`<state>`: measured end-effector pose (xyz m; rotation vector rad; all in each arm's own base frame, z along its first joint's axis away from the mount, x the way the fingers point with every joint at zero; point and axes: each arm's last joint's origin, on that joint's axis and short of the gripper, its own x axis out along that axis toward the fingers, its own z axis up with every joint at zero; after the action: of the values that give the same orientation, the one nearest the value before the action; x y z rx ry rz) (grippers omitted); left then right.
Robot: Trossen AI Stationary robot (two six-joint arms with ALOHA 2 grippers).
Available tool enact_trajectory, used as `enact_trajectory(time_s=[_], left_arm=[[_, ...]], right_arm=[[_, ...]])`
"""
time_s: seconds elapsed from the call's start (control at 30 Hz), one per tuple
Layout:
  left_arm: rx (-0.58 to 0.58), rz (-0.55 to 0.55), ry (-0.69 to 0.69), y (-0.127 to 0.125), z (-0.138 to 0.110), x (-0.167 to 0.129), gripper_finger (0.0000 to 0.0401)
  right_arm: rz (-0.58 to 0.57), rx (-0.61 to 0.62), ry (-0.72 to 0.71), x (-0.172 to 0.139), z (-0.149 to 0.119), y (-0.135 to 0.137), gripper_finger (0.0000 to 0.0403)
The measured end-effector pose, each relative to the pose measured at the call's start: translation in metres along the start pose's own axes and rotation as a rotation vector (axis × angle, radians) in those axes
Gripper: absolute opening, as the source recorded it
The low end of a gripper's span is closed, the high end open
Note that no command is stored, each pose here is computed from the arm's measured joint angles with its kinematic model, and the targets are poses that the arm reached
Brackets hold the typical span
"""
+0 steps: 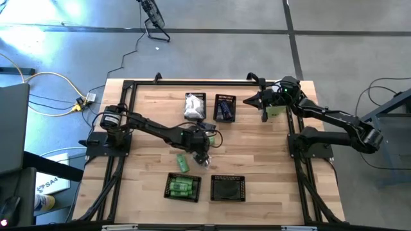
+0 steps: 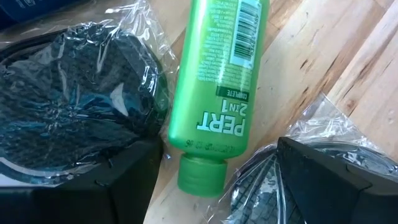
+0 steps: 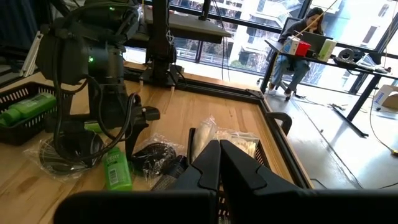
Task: Pick & Place Travel size toiletries
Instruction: Put the green shampoo into the bottom left black bin
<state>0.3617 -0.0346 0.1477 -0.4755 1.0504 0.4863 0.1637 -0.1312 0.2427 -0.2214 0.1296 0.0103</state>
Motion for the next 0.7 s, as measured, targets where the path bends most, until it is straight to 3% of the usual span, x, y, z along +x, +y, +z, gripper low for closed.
enact_trajectory(time_s=[0.3, 0.7], left_arm=[[0.023, 0.087, 0.027, -0.004, 0.011, -0.015, 0.0313], [0.039, 0.070, -0.012, -0.009, 0.019, -0.020, 0.0313]], right_arm=[[0.002, 0.000, -0.001, 0.000, 0.000, 0.000, 0.0003], [0.003, 0.000, -0.001, 0.000, 0.000, 0.000, 0.0003]])
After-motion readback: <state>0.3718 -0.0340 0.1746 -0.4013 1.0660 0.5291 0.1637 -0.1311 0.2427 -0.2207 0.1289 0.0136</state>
